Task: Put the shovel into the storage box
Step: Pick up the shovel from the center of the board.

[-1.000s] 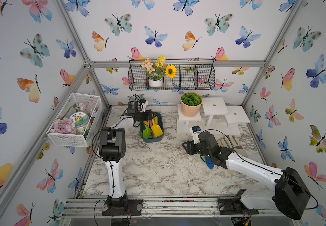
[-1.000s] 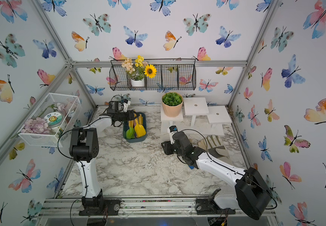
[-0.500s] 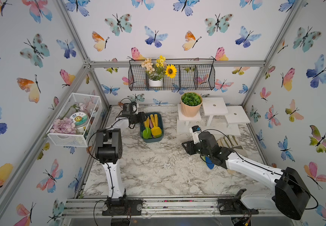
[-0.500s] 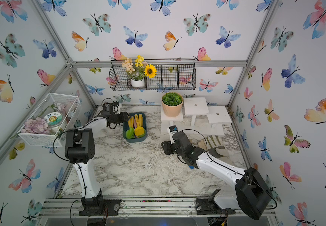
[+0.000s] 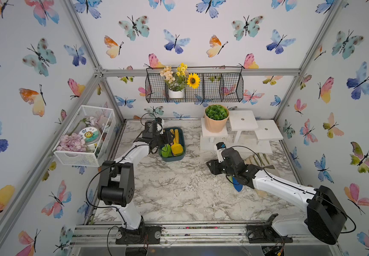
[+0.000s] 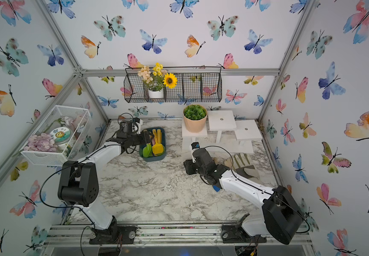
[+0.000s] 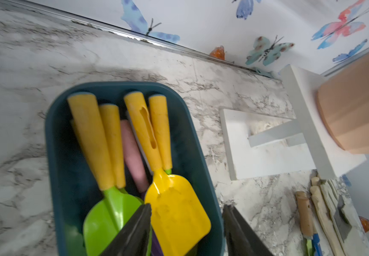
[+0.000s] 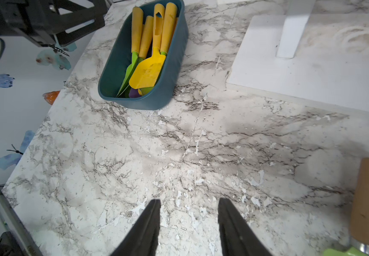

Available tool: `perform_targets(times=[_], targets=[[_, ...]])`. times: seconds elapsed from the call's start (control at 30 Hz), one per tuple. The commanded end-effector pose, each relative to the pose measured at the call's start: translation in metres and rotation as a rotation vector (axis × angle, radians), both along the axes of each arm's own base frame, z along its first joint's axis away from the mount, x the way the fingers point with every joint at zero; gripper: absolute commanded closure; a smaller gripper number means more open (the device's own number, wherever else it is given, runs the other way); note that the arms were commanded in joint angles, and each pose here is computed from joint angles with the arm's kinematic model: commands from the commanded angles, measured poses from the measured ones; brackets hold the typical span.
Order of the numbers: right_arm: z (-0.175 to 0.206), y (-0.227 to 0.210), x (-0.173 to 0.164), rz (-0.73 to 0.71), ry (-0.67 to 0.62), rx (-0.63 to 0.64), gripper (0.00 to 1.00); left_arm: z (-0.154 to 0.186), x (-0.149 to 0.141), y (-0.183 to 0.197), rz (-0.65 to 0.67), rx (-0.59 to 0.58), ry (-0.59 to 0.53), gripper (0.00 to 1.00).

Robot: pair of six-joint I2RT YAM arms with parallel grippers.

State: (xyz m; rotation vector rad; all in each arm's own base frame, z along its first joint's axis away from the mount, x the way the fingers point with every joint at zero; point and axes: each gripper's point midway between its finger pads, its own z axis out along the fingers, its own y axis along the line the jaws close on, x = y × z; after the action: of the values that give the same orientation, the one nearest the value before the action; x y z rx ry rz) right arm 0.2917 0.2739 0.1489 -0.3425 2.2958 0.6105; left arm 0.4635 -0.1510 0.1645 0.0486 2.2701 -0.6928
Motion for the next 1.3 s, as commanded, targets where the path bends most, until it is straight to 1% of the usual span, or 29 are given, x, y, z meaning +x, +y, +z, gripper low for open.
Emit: perform_targets(times=[0.0, 0.37, 0.47, 0.67, 0.97, 1.27], targets=[[-0.005, -0.012, 0.006, -0.058, 0.009, -0.057, 0.52, 0.011, -0.019, -0.004, 0.02, 0.007, -0.026, 0.43], [-0.031, -0.046, 0.004, -0.182, 0.109, -0.141, 0.5, 0.023, -0.085, -0.06, -0.101, 0.034, -0.076, 0.43], [-0.036, -0.057, 0.004, -0.216, 0.128, -0.161, 0.48, 0.02, -0.101, -0.073, -0.14, 0.028, -0.066, 0.43], [-0.049, -0.081, 0.007, -0.283, 0.181, -0.174, 0.47, 0.007, -0.126, -0.094, -0.192, 0.032, -0.042, 0.43], [-0.07, -0.108, 0.017, -0.358, 0.246, -0.221, 0.48, 0.002, -0.141, -0.107, -0.223, 0.038, -0.03, 0.44], [-0.089, -0.124, 0.028, -0.414, 0.286, -0.254, 0.5, -0.004, -0.143, -0.11, -0.236, 0.044, -0.015, 0.44]])
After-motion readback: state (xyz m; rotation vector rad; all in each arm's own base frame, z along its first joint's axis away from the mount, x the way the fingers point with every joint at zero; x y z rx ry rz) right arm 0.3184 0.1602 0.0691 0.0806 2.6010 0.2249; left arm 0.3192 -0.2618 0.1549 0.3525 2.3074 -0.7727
